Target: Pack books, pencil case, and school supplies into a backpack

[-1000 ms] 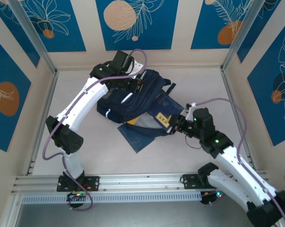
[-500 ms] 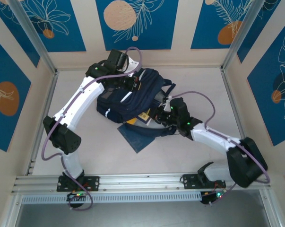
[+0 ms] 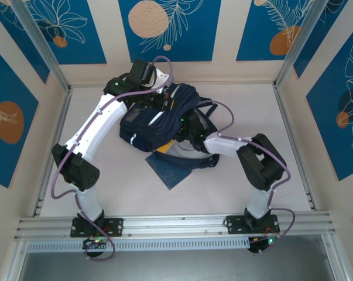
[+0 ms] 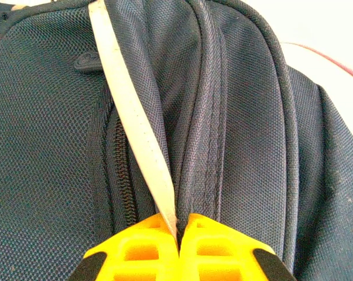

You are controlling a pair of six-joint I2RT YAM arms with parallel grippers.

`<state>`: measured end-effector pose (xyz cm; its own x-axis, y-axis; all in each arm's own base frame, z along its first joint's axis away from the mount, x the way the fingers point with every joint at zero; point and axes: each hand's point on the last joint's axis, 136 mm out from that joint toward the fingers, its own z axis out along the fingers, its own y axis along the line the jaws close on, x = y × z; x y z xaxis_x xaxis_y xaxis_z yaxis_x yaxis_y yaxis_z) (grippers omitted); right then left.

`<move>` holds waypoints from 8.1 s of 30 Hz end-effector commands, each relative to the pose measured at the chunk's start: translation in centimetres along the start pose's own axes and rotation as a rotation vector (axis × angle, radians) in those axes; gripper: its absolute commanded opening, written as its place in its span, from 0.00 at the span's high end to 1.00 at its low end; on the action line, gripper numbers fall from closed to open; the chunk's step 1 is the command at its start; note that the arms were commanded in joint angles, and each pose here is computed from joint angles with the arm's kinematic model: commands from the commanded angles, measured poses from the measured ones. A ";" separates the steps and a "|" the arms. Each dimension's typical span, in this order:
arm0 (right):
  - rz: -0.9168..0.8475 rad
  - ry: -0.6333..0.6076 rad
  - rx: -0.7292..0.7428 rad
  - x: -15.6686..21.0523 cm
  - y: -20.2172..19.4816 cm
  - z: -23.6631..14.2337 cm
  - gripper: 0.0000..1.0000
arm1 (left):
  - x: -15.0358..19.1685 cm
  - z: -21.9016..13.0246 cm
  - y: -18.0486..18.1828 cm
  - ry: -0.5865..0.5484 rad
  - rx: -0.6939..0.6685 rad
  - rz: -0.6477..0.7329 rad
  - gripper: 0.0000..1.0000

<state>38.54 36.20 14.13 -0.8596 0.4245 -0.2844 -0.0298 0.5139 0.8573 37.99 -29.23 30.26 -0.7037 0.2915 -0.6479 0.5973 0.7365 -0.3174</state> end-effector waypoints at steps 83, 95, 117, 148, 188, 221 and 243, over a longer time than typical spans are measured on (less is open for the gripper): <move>-0.703 0.463 0.696 11.0 -12.6 -8.1 0.93 | 27.9 1.1 6.9 -0.058 -0.287 -0.687 0.37; -0.650 0.383 0.686 5.8 -11.7 -6.1 0.78 | 29.4 2.8 7.4 -0.001 -0.301 -0.711 0.36; -0.672 0.733 0.547 17.3 -14.5 -8.4 0.68 | 31.3 2.6 8.5 0.027 -0.371 -0.719 0.30; -0.296 0.779 0.310 16.6 -11.0 -7.7 0.62 | 34.7 6.3 5.6 0.167 -0.154 -0.757 0.39; -0.119 0.866 0.026 18.9 -6.4 -7.7 0.91 | 34.7 6.5 5.5 0.167 -0.135 -0.742 0.44; 0.047 0.799 -0.139 15.6 -6.3 -9.4 1.00 | 34.2 3.6 6.6 0.119 -0.170 -0.772 0.20; 0.241 0.770 -0.262 14.0 -6.7 -9.4 1.00 | 31.4 6.9 4.0 0.068 0.137 -1.019 0.21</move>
<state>21.67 31.71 8.00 -0.9642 -0.1633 0.2089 0.1585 0.2764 0.9479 20.53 -17.39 2.83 -0.8899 -0.4541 -0.0441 -0.3308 0.7088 -0.6230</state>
